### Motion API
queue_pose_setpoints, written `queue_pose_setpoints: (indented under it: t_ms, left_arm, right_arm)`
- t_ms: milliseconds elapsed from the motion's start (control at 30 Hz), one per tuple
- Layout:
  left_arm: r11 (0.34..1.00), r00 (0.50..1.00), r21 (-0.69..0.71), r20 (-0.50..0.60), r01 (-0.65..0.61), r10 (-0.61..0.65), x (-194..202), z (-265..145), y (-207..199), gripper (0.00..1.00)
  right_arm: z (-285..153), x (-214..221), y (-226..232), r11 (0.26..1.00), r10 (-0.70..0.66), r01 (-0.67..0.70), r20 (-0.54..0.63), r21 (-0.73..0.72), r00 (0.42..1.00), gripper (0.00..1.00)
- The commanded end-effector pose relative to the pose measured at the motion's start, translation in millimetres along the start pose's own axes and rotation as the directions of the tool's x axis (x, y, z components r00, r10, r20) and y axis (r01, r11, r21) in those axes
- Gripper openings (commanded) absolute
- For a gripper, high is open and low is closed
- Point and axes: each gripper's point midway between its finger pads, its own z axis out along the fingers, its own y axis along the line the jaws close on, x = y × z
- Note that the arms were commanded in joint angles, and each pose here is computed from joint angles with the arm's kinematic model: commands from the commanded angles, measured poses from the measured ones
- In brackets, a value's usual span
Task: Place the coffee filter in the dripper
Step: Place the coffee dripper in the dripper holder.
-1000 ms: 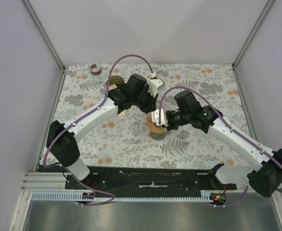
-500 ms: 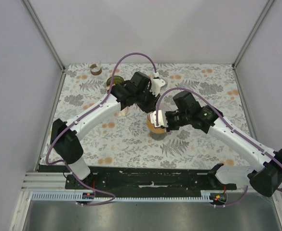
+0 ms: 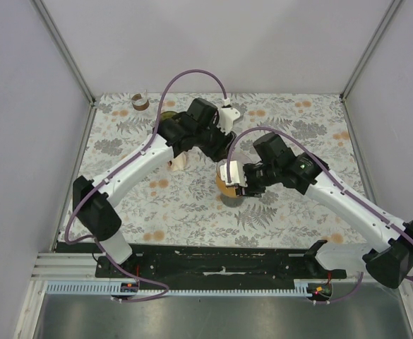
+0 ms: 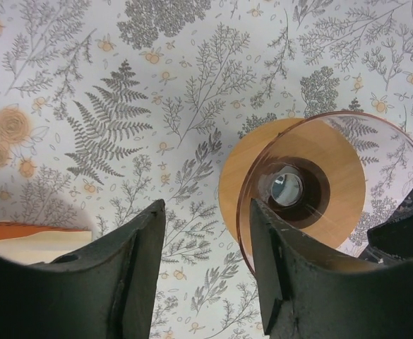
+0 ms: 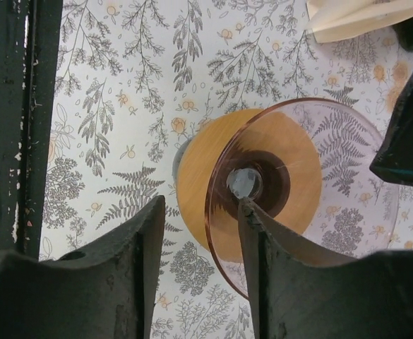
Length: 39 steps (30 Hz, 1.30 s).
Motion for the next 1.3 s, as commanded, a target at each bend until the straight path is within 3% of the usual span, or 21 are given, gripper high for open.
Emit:
queue_pose_setpoints:
  t_ms: [0, 167, 267, 467, 667, 767, 867, 1033, 1133, 1267]
  left_arm:
    - [0.998, 0.992, -0.034, 0.112, -0.057, 0.060, -35.8, -36.7, 5.1, 0.60]
    - [0.996, 0.990, -0.084, 0.134, -0.039, 0.050, -41.0, -53.7, 19.6, 0.64]
    - [0.991, 0.984, -0.131, 0.176, 0.003, 0.020, -45.0, -78.3, 38.0, 0.66]
    - [0.945, 0.968, -0.285, 0.234, 0.161, -0.094, -19.5, -139.8, 109.1, 0.70]
    - [0.818, 0.937, -0.463, 0.235, 0.342, -0.259, 42.2, -193.4, 182.2, 0.71]
    - [0.754, 0.910, -0.511, 0.241, 0.414, -0.336, 71.2, -204.7, 204.5, 0.70]
    - [0.698, 0.888, -0.551, 0.236, 0.458, -0.396, 92.3, -201.9, 216.5, 0.62]
    - [0.784, 0.906, -0.456, 0.164, 0.421, -0.391, 84.3, -172.0, 197.3, 0.47]
    - [0.878, 0.964, -0.409, 0.017, 0.249, -0.266, 76.8, -131.0, 158.4, 0.43]
    - [0.935, 0.969, -0.296, -0.088, 0.198, -0.233, 81.8, -81.6, 127.7, 0.41]
  right_arm:
    - [-17.9, -33.8, -4.5, 0.999, -0.017, 0.015, 0.081, 0.029, 0.997, 0.56]
    - [-32.4, -58.9, -9.7, 0.996, -0.039, 0.026, 0.163, 0.081, 0.986, 0.74]
    - [-51.6, -83.2, -26.6, 0.984, -0.003, -0.040, 0.241, 0.174, 0.971, 0.98]
    - [-96.5, -103.9, -61.5, 0.871, 0.140, -0.299, 0.387, 0.389, 0.911, 0.98]
    - [-116.5, -87.4, -77.9, 0.702, 0.283, -0.526, 0.489, 0.480, 0.825, 0.98]
    - [-124.8, -64.7, -87.5, 0.557, 0.356, -0.636, 0.539, 0.533, 0.763, 0.98]
    - [-129.4, -32.1, -91.1, 0.421, 0.407, -0.678, 0.543, 0.602, 0.735, 0.98]
    - [-143.0, 1.0, -90.0, 0.291, 0.430, -0.682, 0.545, 0.671, 0.720, 0.97]
    - [-147.7, 3.0, -89.2, 0.275, 0.416, -0.682, 0.555, 0.678, 0.720, 0.97]
    - [-143.8, 7.5, -91.5, 0.276, 0.417, -0.665, 0.537, 0.694, 0.734, 0.97]
